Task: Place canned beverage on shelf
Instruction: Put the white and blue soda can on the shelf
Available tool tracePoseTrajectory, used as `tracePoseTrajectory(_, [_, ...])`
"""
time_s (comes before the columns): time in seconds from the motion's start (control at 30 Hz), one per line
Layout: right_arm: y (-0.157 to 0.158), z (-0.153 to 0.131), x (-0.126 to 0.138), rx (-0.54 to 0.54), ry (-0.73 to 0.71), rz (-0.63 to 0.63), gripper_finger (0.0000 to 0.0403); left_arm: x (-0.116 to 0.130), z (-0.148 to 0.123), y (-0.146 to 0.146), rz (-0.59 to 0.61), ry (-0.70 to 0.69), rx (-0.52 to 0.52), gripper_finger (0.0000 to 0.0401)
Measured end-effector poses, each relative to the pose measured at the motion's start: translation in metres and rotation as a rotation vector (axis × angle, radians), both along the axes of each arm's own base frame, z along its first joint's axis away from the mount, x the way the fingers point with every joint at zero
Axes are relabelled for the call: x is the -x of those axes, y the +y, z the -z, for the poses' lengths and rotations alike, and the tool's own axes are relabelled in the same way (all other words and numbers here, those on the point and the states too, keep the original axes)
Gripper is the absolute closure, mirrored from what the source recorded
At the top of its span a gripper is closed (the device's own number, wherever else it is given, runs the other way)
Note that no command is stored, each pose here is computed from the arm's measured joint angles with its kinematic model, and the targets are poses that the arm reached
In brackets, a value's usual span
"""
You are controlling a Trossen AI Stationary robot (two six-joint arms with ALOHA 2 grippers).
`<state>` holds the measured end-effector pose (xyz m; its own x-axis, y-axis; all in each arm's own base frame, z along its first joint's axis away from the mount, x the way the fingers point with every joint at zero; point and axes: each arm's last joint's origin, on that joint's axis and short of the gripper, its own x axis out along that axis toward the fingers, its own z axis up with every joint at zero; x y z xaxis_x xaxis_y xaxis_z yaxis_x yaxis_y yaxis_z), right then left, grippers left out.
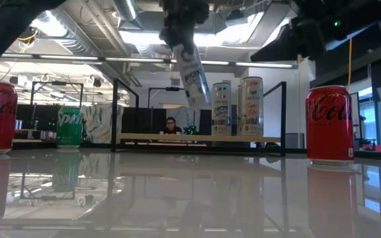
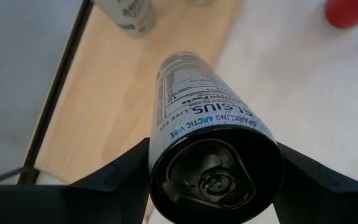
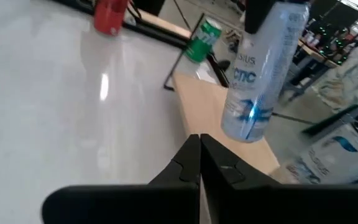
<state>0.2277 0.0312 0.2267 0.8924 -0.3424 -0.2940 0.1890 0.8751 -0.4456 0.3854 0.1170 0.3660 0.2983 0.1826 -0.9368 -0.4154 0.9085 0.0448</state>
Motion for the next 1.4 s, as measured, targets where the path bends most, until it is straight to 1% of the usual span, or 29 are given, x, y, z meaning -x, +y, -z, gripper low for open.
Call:
tracePoseTrajectory(0.1, [-0.007, 0.001, 0.000, 0.032, 0.027, 0.019, 0.0398, -0.005, 0.012, 0.010, 0.009, 0.009, 0.025, 0.0159])
tracePoseTrajectory(0.23, [-0.016, 0.002, -0.001, 0.067, 0.048, 0.046, 0.0398, -0.012, 0.025, 0.023, 0.022, 0.025, 0.016, 0.0158])
tracePoseTrajectory(0.3, [-0.020, 0.002, -0.001, 0.071, 0.054, 0.066, 0.0398, -0.014, 0.027, 0.027, 0.027, 0.016, 0.010, 0.0158])
tracePoseTrajectory(0.4, [-0.027, 0.003, -0.001, 0.076, 0.062, 0.092, 0.0398, -0.016, 0.028, 0.031, 0.045, -0.012, 0.029, 0.0157])
tracePoseTrajectory(0.57, [-0.035, 0.004, 0.000, 0.084, 0.090, 0.116, 0.0398, -0.021, 0.031, 0.033, 0.071, -0.033, 0.018, 0.0157])
tracePoseTrajectory(0.7, [-0.037, 0.005, 0.000, 0.076, 0.099, 0.104, 0.0398, -0.024, 0.035, 0.038, 0.082, -0.040, 0.015, 0.0156])
tracePoseTrajectory(0.8, [-0.037, 0.006, 0.000, 0.076, 0.101, 0.101, 0.0398, -0.026, 0.044, 0.042, 0.094, -0.040, 0.031, 0.0156])
tracePoseTrajectory(1.1, [-0.037, 0.006, 0.000, 0.077, 0.101, 0.100, 0.0398, -0.028, 0.055, 0.042, 0.128, -0.034, 0.066, 0.0155])
tracePoseTrajectory(1.27, [-0.037, 0.005, -0.001, 0.074, 0.097, 0.094, 0.0398, -0.027, 0.056, 0.043, 0.127, -0.029, 0.063, 0.0143])
tracePoseTrajectory(1.4, [-0.037, 0.004, -0.005, 0.061, 0.057, 0.064, 0.0398, -0.027, 0.055, 0.039, 0.133, -0.018, 0.065, 0.0142])
